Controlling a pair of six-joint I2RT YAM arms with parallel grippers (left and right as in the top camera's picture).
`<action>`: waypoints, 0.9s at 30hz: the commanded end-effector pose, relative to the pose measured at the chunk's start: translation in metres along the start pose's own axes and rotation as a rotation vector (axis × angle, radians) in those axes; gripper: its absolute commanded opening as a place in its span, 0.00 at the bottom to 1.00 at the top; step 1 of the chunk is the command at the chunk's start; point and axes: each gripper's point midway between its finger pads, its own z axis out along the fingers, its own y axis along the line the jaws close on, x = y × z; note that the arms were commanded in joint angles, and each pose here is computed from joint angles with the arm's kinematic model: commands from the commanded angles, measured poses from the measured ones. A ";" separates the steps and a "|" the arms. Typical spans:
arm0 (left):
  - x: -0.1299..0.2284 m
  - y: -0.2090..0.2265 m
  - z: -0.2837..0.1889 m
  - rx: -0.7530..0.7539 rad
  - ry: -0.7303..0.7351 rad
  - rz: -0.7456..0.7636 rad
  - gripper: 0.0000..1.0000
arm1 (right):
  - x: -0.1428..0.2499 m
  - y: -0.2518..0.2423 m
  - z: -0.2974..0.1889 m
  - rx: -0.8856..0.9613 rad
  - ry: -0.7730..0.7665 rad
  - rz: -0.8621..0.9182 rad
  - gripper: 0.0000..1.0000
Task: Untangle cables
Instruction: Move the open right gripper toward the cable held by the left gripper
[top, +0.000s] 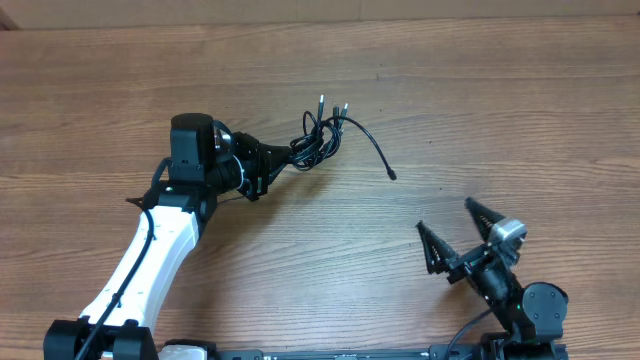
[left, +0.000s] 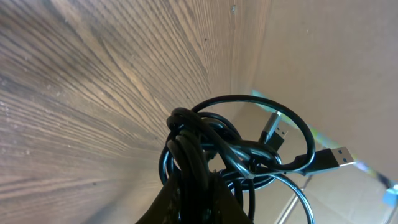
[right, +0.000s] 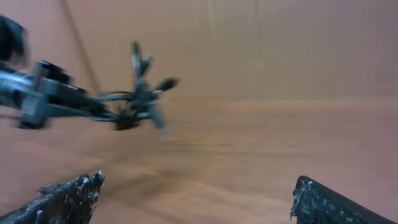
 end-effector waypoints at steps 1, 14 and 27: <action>0.012 -0.020 -0.007 0.046 0.040 -0.034 0.04 | 0.011 0.024 -0.001 -0.140 0.065 0.261 1.00; 0.013 -0.018 -0.007 0.034 0.051 -0.292 0.04 | 0.014 0.065 -0.013 -0.357 0.194 0.564 1.00; 0.018 -0.014 -0.008 0.013 0.077 -0.351 0.04 | -0.028 0.044 -0.006 -0.260 -0.027 0.551 1.00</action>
